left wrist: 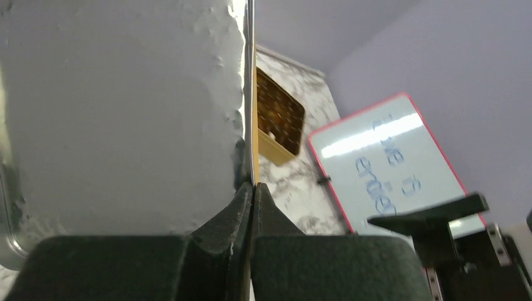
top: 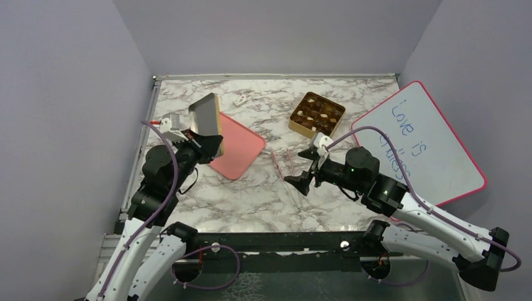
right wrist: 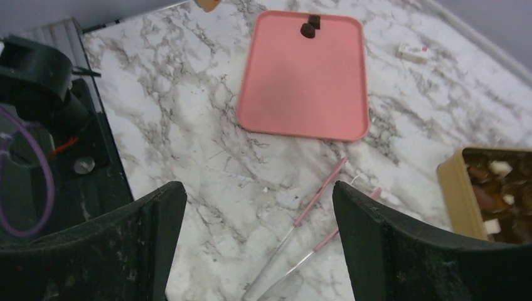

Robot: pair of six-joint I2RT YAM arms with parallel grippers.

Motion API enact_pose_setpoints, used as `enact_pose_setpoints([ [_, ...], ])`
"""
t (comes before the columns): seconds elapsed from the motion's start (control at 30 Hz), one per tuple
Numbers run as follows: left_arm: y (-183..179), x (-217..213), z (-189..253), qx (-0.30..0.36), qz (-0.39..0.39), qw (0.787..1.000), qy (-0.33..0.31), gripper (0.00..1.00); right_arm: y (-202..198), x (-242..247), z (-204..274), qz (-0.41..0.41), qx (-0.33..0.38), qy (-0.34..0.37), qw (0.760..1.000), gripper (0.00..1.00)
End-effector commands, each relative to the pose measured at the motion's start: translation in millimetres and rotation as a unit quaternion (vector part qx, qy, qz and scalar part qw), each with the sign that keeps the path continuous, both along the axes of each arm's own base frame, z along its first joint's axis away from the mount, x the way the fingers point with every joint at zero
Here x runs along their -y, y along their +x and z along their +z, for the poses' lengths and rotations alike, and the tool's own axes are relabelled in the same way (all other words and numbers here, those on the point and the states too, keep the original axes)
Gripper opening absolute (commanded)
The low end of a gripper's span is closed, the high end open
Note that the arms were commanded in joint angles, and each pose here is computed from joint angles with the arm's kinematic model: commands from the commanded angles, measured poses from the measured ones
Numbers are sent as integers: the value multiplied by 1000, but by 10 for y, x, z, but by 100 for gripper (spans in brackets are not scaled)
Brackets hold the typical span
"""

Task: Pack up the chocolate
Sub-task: Pick up the box lid from the center of the board.

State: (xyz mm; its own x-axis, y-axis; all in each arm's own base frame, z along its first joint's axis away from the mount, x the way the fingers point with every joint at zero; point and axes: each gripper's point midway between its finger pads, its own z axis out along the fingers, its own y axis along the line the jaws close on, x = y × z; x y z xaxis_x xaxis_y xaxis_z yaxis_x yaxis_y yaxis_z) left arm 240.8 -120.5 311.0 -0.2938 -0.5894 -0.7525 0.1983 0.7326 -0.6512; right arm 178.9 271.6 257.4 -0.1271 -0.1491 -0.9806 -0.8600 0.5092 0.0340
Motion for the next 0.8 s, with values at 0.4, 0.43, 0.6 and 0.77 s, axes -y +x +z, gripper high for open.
enact_pose_setpoints([
  [0.4, -745, 1026, 119, 95, -436, 893, 58, 0, 496, -179, 790, 61, 441, -169, 879, 100],
  [0.43, -768, 1036, 85, 89, -446, 888, 60, 0, 545, -197, 774, 64, 454, -189, 869, 100],
  [0.6, -827, 1028, -54, 75, -468, 877, 81, 0, 672, -291, 759, 83, 501, -246, 826, 98],
  [0.77, -864, 1018, -77, 85, -476, 871, 91, 0, 681, -362, 655, 132, 501, -290, 805, 69],
])
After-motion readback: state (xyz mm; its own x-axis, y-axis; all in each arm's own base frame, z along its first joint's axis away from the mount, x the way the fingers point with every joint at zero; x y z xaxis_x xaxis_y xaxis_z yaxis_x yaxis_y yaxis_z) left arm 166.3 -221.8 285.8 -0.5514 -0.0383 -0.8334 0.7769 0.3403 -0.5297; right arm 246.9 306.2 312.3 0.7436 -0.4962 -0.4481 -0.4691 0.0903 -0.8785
